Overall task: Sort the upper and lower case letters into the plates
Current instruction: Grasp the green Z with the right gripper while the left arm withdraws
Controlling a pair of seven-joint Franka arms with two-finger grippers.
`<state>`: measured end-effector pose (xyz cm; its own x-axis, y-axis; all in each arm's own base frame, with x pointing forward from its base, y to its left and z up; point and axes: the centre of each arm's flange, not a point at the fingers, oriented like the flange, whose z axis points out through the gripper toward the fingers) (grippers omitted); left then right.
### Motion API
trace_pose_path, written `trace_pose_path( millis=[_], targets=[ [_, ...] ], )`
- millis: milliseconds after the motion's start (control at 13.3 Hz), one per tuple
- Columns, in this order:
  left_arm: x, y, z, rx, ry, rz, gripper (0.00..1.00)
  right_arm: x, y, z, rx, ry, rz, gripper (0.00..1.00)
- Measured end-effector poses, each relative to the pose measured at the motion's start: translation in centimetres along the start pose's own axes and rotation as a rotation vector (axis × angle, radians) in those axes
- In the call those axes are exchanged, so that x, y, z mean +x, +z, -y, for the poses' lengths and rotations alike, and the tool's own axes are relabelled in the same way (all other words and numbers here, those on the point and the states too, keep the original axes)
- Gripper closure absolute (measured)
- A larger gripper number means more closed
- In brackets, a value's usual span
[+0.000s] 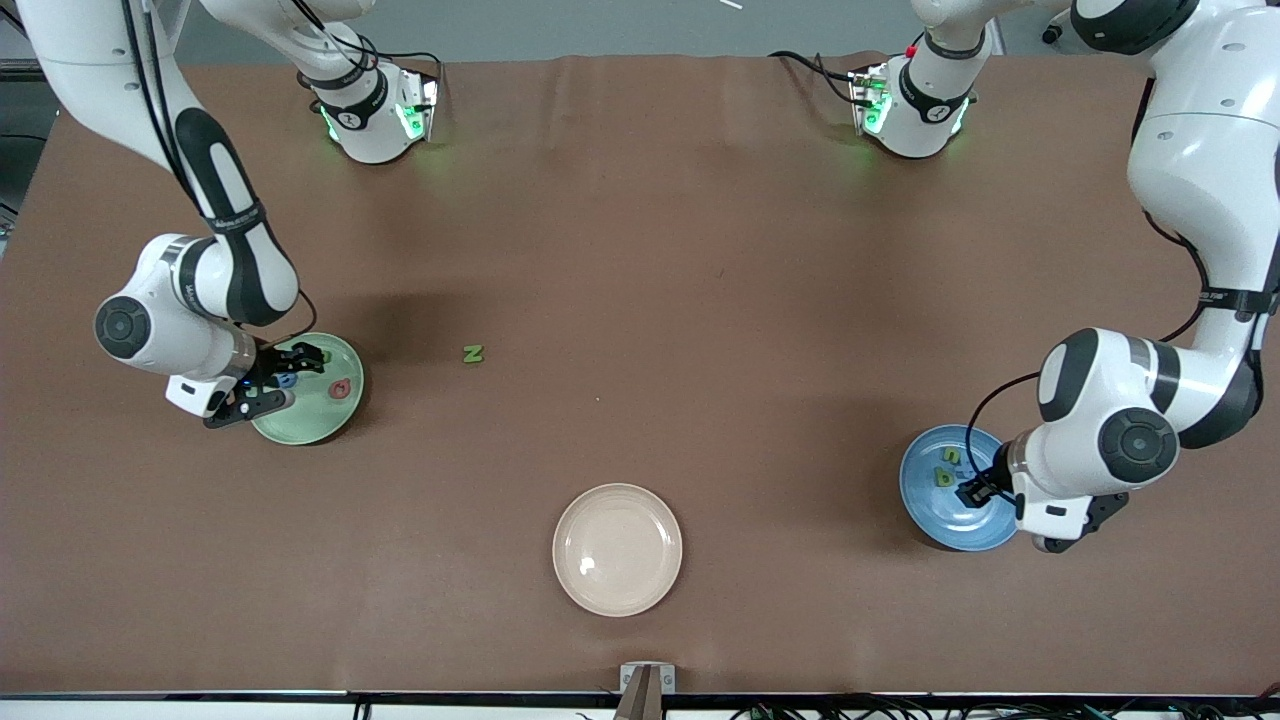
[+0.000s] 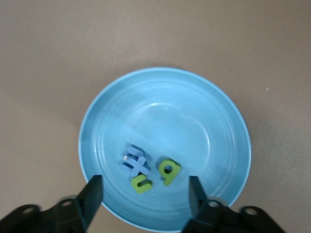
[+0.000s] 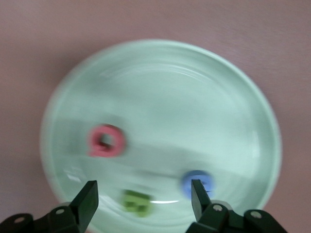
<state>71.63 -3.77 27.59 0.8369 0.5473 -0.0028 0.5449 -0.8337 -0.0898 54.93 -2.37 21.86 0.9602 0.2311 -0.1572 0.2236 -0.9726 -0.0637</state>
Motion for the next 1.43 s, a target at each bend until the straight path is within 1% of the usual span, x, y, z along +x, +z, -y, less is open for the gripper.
trace_pose_path(
  millis=[75, 150, 225, 300, 375, 450, 600, 751, 826, 976, 1126, 1276, 1426],
  targets=[
    [0.1, -1.1, 0.1, -0.003, 0.007, -0.012, 0.01, 0.6, -0.9, 3.0, -0.002, 0.043, 0.002, 0.13],
    [-0.1, -2.5, 0.1, -0.001, 0.024, -0.023, 0.0, 1.0, -1.6, 6.3, -0.006, 0.073, 0.003, 0.13],
    [-0.7, -4.2, -0.3, 0.001, 0.052, -0.033, 0.0, 1.4, -1.9, 9.5, -0.013, 0.093, 0.002, 0.09],
    [-1.5, -6.3, -0.8, 0.0, 0.085, -0.045, 0.0, 1.6, -1.8, 12.6, -0.022, 0.107, 0.003, 0.08],
    [-2.3, -8.4, -1.1, 0.001, 0.12, -0.059, 0.0, 1.6, -1.5, 15.0, -0.026, 0.109, 0.003, 0.02],
    [-3.0, -10.5, -1.3, 0.009, 0.161, -0.073, 0.0, 1.7, -1.3, 17.0, -0.022, 0.105, -0.004, 0.02],
    [-4.2, -14.7, -0.9, 0.018, 0.232, -0.096, 0.0, 1.9, -1.1, 20.2, -0.002, 0.083, -0.039, 0.0],
    [-5.3, -18.7, 0.0, 0.015, 0.291, -0.107, 0.0, 1.9, -0.3, 22.4, 0.011, 0.071, -0.057, 0.0],
    [-6.1, -20.5, 0.6, 0.013, 0.308, -0.091, 0.0, 1.9, 0.4, 23.5, 0.017, 0.069, -0.068, 0.0],
    [-7.7, -24.1, 2.0, 0.015, 0.308, -0.049, 0.0, 2.0, 2.4, 25.4, 0.008, 0.081, -0.094, 0.0],
    [-9.3, -27.2, 3.4, 0.05, 0.328, -0.032, 0.0, 2.0, 4.3, 26.2, -0.007, 0.084, -0.1, 0.0],
    [-11.1, -30.3, 4.3, 0.076, 0.419, -0.053, 0.0, 1.8, 5.3, 26.0, -0.016, 0.088, -0.088, 0.02],
    [-12.7, -32.8, 4.8, 0.07, 0.515, -0.075, 0.0, 1.6, 5.6, 25.7, -0.019, 0.092, -0.081, 0.03]
  ],
)
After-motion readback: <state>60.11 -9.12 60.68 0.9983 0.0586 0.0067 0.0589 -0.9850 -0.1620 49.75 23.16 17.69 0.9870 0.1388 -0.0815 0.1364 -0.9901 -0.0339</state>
